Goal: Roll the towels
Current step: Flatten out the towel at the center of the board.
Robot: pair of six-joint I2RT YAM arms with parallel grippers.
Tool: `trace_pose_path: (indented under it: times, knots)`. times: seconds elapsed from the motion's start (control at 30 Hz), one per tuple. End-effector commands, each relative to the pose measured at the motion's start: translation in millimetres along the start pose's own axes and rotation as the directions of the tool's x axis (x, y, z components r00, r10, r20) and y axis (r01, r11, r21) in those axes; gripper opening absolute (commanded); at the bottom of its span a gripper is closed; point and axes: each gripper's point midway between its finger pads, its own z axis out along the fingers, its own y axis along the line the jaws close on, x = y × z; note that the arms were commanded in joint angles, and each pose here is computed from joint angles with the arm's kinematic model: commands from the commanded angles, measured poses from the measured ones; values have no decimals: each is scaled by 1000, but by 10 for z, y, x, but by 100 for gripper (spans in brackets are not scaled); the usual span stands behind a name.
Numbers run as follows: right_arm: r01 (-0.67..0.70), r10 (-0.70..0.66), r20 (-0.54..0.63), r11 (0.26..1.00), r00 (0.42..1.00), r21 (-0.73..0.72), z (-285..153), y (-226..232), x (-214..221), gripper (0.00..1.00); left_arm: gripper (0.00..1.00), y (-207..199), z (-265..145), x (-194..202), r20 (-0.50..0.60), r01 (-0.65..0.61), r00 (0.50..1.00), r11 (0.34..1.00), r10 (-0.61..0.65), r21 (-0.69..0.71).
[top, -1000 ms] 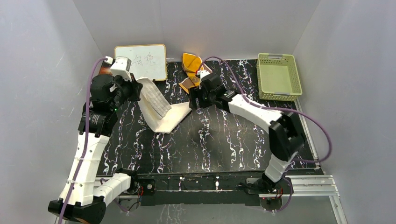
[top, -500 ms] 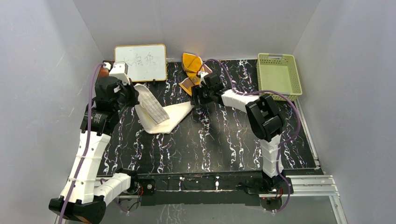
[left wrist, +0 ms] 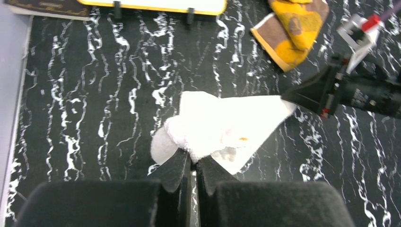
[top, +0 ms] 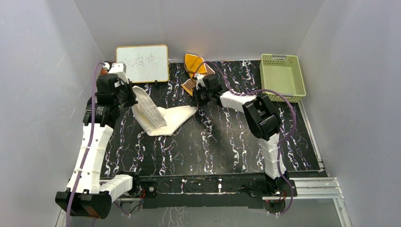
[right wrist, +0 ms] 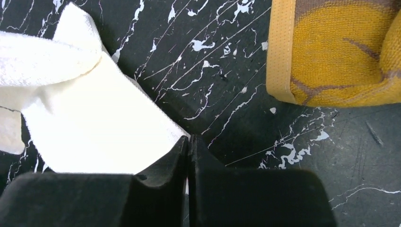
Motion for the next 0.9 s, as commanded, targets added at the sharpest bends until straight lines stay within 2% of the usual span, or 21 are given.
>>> trace_pose_path:
  times: [0.0, 0.17, 0.27, 0.37, 0.47, 0.53, 0.6, 0.7, 0.87]
  knots:
    - [59, -57, 81, 998, 995, -29, -237, 182, -344, 0, 0, 245, -81, -217, 22, 55, 998, 998, -54, -43]
    - [60, -61, 249, 998, 967, 11, -1004, 392, -914, 0, 0, 723, -68, -563, 49, 193, 981, 967, -188, -166]
    - [53, -80, 364, 995, 928, 83, -1631, 515, -1341, 0, 0, 803, 63, -734, 1, 297, 953, 937, -302, -181]
    - [21, -91, 449, 987, 889, 159, -2193, 647, -1586, 0, 0, 954, 232, -779, -51, 444, 886, 874, -462, -197]
    - [-24, -93, 520, 976, 849, 214, -2682, 748, -1659, 0, 0, 1048, 106, -890, 39, 559, 826, 809, -562, -180]
    - [-50, -91, 526, 968, 846, 247, -2876, 755, -1594, 0, 0, 977, 19, -917, 55, 586, 810, 804, -584, -102]
    - [-63, -86, 521, 963, 849, 263, -3030, 782, -1497, 0, 0, 731, -156, -987, 71, 565, 820, 823, -568, 59]
    - [-74, -81, 551, 965, 831, 253, -3352, 932, -1384, 0, 0, 395, -370, -894, 53, 533, 831, 819, -554, 212]
    - [-42, -116, 627, 972, 770, 232, -3972, 1257, -1325, 0, 0, -17, -535, -412, -38, 557, 805, 734, -591, 388]
